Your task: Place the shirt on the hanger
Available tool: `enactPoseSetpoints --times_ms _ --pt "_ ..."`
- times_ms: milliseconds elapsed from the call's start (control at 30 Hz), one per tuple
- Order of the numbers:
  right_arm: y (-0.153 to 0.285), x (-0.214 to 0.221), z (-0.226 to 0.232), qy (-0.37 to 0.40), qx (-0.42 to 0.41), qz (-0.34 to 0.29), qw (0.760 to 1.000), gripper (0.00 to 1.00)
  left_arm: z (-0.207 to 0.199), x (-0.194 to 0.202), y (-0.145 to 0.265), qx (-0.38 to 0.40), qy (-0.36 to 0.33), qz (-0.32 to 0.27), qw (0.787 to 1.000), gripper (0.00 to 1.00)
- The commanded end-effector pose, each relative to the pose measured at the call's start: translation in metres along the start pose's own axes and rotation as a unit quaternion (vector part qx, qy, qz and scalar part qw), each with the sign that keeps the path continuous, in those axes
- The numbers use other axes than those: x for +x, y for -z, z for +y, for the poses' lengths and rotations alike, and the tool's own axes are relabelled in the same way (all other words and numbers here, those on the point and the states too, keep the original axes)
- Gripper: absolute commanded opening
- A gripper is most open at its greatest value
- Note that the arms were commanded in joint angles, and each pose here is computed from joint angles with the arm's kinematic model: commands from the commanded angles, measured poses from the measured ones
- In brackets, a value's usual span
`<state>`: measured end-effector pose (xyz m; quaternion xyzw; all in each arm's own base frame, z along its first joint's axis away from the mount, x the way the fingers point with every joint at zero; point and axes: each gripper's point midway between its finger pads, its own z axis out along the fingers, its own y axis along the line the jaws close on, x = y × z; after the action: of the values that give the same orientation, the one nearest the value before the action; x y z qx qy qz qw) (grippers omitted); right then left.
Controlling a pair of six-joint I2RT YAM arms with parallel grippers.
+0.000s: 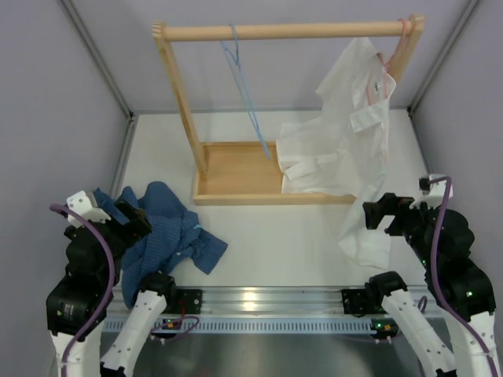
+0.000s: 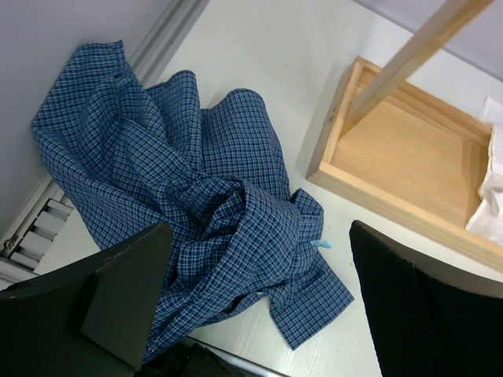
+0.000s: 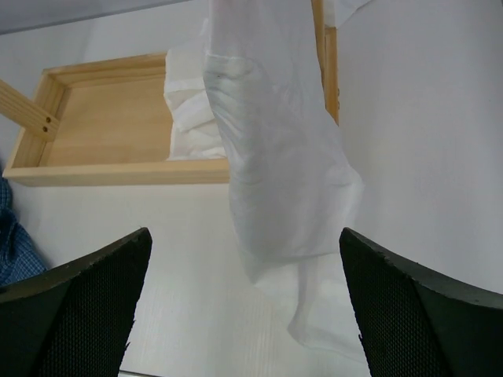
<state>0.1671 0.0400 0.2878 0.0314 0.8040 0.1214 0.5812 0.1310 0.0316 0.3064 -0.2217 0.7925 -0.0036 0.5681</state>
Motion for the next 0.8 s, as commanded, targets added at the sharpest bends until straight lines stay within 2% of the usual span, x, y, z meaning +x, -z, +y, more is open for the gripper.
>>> enactPoseSetpoints --times_ms 0,100,133,200,233,333,500,567,667,733,767 --pt "-0.002 -0.010 0.002 -0.009 -0.003 -0.026 1.000 0.99 0.015 -0.002 -0.008 -0.058 0.031 -0.012 0.998 0.98" --pt "0.001 -0.009 0.015 -0.011 -0.041 -0.031 0.999 1.00 0.020 0.001 -0.016 -0.092 0.052 -0.010 0.994 0.98" --pt "0.003 -0.006 0.031 -0.011 -0.088 -0.025 0.996 0.99 0.017 0.004 -0.020 -0.091 0.054 0.000 0.994 0.98" --pt "0.002 -0.003 0.050 -0.012 -0.143 -0.023 0.989 1.00 0.007 0.019 -0.034 -0.092 0.067 0.038 0.993 0.98" --pt "0.007 0.002 0.067 -0.012 -0.196 -0.013 0.980 0.99 0.004 0.026 -0.039 -0.093 0.076 0.051 0.991 0.98" --pt "0.009 0.008 0.094 -0.030 -0.275 -0.004 0.961 0.99 -0.001 0.060 -0.057 -0.114 0.112 0.103 0.982 0.98" --pt "0.003 0.019 0.106 -0.075 -0.308 0.012 0.948 1.00 0.006 0.114 -0.081 -0.177 0.141 0.169 0.959 0.98" --pt "0.006 0.016 0.108 -0.082 -0.317 0.003 0.945 0.99 0.009 0.133 -0.088 -0.201 0.131 0.199 0.950 0.98" --pt "0.007 0.018 0.107 -0.083 -0.316 -0.005 0.945 0.99 0.001 0.146 -0.096 -0.194 0.116 0.234 0.946 0.98" --pt "0.006 0.019 0.106 -0.084 -0.314 -0.005 0.946 0.99 0.001 0.144 -0.101 -0.197 0.112 0.227 0.947 0.98" --pt "0.007 0.018 0.107 -0.085 -0.317 -0.008 0.945 0.99 0.002 0.145 -0.102 -0.199 0.108 0.227 0.947 0.95"
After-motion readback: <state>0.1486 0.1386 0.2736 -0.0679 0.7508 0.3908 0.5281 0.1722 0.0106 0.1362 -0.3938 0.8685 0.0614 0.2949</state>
